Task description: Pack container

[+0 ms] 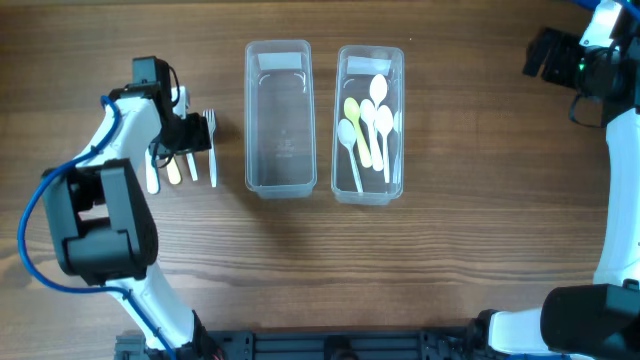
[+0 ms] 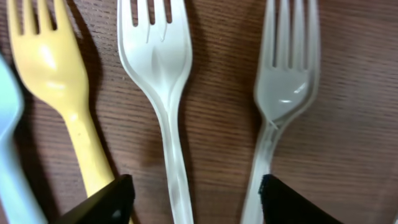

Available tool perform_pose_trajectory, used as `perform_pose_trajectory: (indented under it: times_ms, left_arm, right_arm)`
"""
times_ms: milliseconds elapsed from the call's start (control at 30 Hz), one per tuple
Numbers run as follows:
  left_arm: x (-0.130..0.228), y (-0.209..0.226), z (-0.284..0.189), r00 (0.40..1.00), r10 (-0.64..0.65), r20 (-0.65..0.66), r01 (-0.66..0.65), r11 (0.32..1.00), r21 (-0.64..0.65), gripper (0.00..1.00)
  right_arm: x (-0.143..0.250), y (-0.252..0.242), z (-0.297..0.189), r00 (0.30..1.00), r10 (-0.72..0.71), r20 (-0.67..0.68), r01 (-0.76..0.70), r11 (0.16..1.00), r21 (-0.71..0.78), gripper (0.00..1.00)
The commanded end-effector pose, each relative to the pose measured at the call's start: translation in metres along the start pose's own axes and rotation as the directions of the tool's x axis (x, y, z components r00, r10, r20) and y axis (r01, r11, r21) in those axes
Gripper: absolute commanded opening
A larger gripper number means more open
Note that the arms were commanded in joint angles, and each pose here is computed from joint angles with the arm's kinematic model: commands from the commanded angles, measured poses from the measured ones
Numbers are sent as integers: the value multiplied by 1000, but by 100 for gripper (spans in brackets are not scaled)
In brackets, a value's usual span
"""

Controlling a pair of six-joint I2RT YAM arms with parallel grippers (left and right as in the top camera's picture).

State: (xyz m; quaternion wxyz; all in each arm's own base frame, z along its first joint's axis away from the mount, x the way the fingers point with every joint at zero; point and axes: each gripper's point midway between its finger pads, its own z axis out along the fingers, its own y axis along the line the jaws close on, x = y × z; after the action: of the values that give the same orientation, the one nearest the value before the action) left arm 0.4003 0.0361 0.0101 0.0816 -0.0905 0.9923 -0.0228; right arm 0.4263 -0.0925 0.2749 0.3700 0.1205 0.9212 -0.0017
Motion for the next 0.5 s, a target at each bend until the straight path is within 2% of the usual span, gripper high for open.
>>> perform_pose_trajectory:
  times_ms: [0, 467]
  left_arm:
    - [-3, 14, 6, 998, -55, 1, 55, 998, -21, 63]
    - [-12, 23, 9, 996, -87, 32, 88, 996, -18, 62]
  right_arm:
    - [0, 2, 2, 1000, -12, -2, 12, 1000, -6, 100]
    - [0, 2, 2, 1000, -12, -1, 12, 1000, -6, 100]
